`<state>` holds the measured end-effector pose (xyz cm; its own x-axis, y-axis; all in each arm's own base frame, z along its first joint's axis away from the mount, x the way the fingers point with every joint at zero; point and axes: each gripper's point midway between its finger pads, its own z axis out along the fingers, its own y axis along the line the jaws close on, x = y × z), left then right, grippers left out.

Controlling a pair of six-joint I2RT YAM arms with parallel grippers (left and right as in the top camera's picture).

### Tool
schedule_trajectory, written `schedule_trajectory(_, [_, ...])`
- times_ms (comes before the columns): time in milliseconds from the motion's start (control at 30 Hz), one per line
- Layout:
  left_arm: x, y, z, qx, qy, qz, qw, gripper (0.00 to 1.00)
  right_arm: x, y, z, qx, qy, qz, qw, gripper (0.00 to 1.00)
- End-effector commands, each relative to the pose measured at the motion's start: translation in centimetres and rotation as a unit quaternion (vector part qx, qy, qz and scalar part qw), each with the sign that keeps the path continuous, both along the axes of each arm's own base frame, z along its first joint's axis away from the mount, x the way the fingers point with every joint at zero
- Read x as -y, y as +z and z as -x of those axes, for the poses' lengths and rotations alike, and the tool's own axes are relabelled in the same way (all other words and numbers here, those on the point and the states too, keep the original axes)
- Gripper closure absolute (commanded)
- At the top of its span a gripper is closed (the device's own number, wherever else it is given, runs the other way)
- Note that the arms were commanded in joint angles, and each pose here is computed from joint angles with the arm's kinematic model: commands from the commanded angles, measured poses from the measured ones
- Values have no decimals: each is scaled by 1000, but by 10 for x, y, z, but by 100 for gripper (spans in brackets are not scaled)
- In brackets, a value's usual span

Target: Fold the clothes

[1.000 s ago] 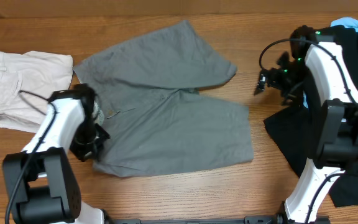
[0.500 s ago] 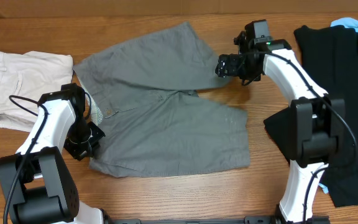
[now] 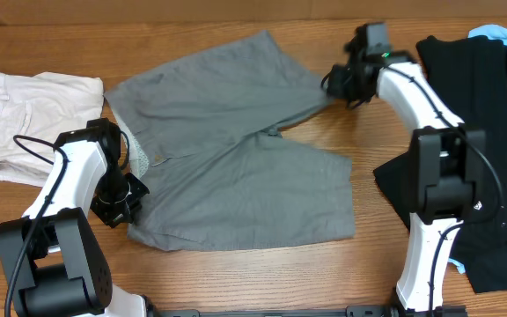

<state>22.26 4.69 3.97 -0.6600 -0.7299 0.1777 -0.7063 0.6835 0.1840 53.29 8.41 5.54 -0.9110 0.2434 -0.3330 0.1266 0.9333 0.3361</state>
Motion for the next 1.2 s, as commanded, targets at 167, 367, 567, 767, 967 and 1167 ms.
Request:
schedule_trajectory(167, [-3, 3, 0, 3, -12, -7, 1000, 96, 42, 77, -10, 37, -84, -11, 996, 95])
schedule_trajectory(367, [-3, 3, 0, 3, -12, -8, 1000, 96, 72, 28, 76, -145, -137, 102, 975, 94])
schedule_trajectory(567, [-4, 3, -1, 5, -12, -9, 1000, 96, 80, 19, 81, -153, -123, 118, 973, 18])
schedule_trajectory(767, [-4, 2, -5, 13, -14, -9, 1000, 95, 86, 24, 78, -146, -121, 119, 975, 20])
schedule_trajectory(967, [-10, 7, -34, 66, -44, -13, 997, 92, 96, 65, 96, -149, -133, 98, 975, 18])
schedule_trajectory(1167, [-19, 50, -61, 98, -76, -13, 992, 0, 103, 126, 128, -129, -152, 30, 979, 10])
